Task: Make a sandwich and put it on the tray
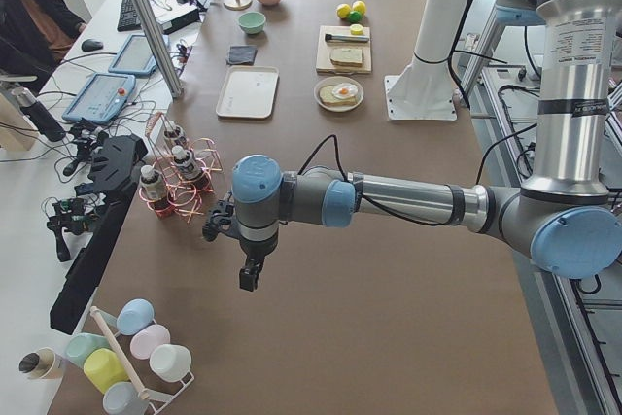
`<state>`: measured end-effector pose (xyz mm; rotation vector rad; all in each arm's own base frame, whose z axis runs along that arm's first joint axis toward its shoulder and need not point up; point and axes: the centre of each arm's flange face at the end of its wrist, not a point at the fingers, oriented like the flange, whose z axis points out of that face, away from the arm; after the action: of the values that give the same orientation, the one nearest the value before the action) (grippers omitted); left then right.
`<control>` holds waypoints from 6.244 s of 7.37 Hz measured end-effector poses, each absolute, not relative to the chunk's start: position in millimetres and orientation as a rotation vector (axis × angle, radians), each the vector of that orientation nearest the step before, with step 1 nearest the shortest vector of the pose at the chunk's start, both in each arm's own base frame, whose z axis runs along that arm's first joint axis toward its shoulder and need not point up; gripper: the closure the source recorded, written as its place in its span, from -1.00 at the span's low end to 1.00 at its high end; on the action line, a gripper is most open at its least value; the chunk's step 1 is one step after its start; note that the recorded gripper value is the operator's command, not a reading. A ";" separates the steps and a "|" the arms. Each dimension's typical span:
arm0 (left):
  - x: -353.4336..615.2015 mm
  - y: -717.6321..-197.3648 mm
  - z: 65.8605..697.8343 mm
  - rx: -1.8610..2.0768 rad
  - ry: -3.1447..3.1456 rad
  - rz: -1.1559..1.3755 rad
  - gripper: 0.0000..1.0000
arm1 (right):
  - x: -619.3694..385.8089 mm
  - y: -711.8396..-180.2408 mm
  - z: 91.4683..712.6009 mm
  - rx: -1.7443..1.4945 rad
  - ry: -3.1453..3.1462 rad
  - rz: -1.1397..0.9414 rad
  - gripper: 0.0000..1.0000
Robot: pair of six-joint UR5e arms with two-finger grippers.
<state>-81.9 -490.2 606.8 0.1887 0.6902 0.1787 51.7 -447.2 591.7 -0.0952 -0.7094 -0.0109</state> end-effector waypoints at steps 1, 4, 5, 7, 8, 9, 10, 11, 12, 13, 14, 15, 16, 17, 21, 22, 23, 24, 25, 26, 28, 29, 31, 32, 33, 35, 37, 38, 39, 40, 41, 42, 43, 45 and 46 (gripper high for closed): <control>-81.9 -490.4 606.0 0.191 0.690 0.179 -0.96 | 52.0 -447.0 591.7 -0.095 -0.707 -0.011 -1.00; -81.9 -491.1 604.3 0.194 0.690 0.181 -0.96 | 52.6 -447.6 589.2 -0.089 -0.705 -0.012 -1.00; -81.9 -491.2 603.8 0.195 0.689 0.181 -0.96 | 52.4 -447.8 588.7 -0.088 -0.708 -0.012 -1.00; -81.9 -491.4 603.4 0.196 0.689 0.181 -0.96 | 52.0 -448.1 587.9 -0.086 -0.712 -0.012 -1.00; -81.9 -491.4 603.3 0.196 0.689 0.181 -0.96 | 52.0 -448.6 587.3 -0.084 -0.713 -0.013 -1.00; -81.9 -491.4 603.4 0.196 0.689 0.181 -0.96 | 51.8 -450.0 585.3 -0.080 -0.712 -0.015 -1.00; -81.9 -491.6 601.4 0.201 0.689 0.183 -0.96 | 51.7 -451.9 578.4 -0.067 -0.711 -0.021 -1.00; -81.5 -492.2 593.7 0.216 0.688 0.189 -0.96 | 52.0 -456.9 564.4 -0.037 -0.706 -0.031 -1.00; -81.0 -493.2 578.7 0.246 0.689 0.201 -0.96 | 51.8 -463.6 550.2 -0.008 -0.709 -0.041 -1.00; -78.6 -495.0 558.0 0.285 0.709 0.219 -0.96 | 51.2 -473.9 532.4 0.028 -0.714 -0.054 -1.00; -73.3 -502.9 532.3 0.330 0.738 0.245 -0.96 | 49.6 -490.3 506.6 0.080 -0.729 -0.073 -1.00; -60.0 -517.4 501.8 0.377 0.759 0.290 -0.96 | 46.9 -507.1 478.7 0.151 -0.751 -0.100 -1.00; -38.6 -529.9 464.4 0.430 0.770 0.354 -0.96 | 44.9 -515.6 463.0 0.228 -0.767 -0.128 -1.00; -21.3 -530.8 446.7 0.441 0.790 0.373 -0.96 | 43.2 -516.9 464.9 0.256 -0.786 -0.141 -1.00; 52.9 -547.2 379.6 0.419 0.926 0.324 -0.96 | 30.7 -514.8 465.7 0.249 -0.907 -0.167 -1.00; 65.8 -545.5 371.8 0.438 0.936 0.349 -0.96 | 26.7 -513.8 469.1 0.230 -0.963 -0.168 -1.00; 70.8 -544.8 363.9 0.451 0.953 0.330 -0.96 | 24.7 -514.2 471.6 0.211 -0.997 -0.152 -1.00; 77.9 -545.0 349.4 0.438 0.996 0.243 -0.96 | 22.9 -514.9 470.1 0.188 -1.015 -0.117 -1.00; 94.0 -543.5 338.9 0.424 1.031 0.198 -0.96 | 16.7 -515.6 467.4 0.174 -1.024 -0.105 -1.00; 116.0 -540.3 331.2 0.398 1.059 0.177 -0.96 | 4.4 -516.4 463.5 0.172 -1.031 -0.122 -1.00; 170.2 -533.6 310.5 0.374 1.080 0.101 -0.96 | -30.3 -516.2 453.7 0.159 -1.051 -0.121 -1.00; 203.6 -525.6 304.5 0.374 1.082 0.062 -0.96 | -49.7 -514.2 447.1 0.162 -1.060 -0.101 -0.97; 256.0 -506.3 292.0 0.357 1.108 -0.020 -0.96 | -83.5 -503.9 445.6 0.181 -1.061 -0.076 -0.98; 271.5 -498.8 285.6 0.346 1.129 -0.050 -0.96 | -104.7 -498.3 439.6 0.174 -1.082 -0.038 -1.00; 284.0 -493.7 280.4 0.345 1.137 -0.071 -0.96 | -130.9 -490.0 431.4 0.166 -1.112 0.011 -1.00; 304.0 -486.1 277.1 0.355 1.130 -0.081 -0.96 | -189.8 -465.6 419.5 0.167 -1.171 0.047 -1.00; 325.1 -477.3 280.0 0.368 1.110 -0.076 -0.96 | -233.1 -444.9 410.2 0.148 -1.193 0.033 -1.00; 335.2 -472.8 281.4 0.383 1.096 -0.077 -0.96 | -250.7 -434.6 402.7 0.136 -1.199 0.034 -1.00; 340.7 -469.8 281.4 0.391 1.090 -0.076 -0.96 | -269.4 -422.3 394.7 0.131 -1.202 0.030 -1.00; 343.6 -468.4 281.7 0.393 1.087 -0.075 -0.96 | -291.6 -407.2 387.9 0.119 -1.204 0.028 -1.00; 345.4 -468.0 282.5 0.392 1.086 -0.074 -0.96 | -314.6 -392.0 384.8 0.109 -1.198 0.033 -0.99; 346.8 -467.8 282.8 0.392 1.085 -0.073 -0.96 | -337.5 -375.5 385.4 0.107 -1.185 0.027 -0.99; 347.3 -467.8 282.9 0.392 1.085 -0.072 -0.96 | -354.8 -361.1 388.3 0.107 -1.172 0.013 -0.99; 347.9 -468.0 283.0 0.393 1.085 -0.070 -0.96 | -376.4 -338.4 392.4 0.089 -1.161 -0.024 -0.99; 347.7 -467.8 283.0 0.393 1.085 -0.069 -0.96 | -383.5 -329.1 395.2 0.077 -1.156 -0.039 -0.99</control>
<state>347.7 -467.8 283.0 0.3934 1.0851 -0.0692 -383.5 -329.1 395.2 0.0767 -1.1557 -0.0391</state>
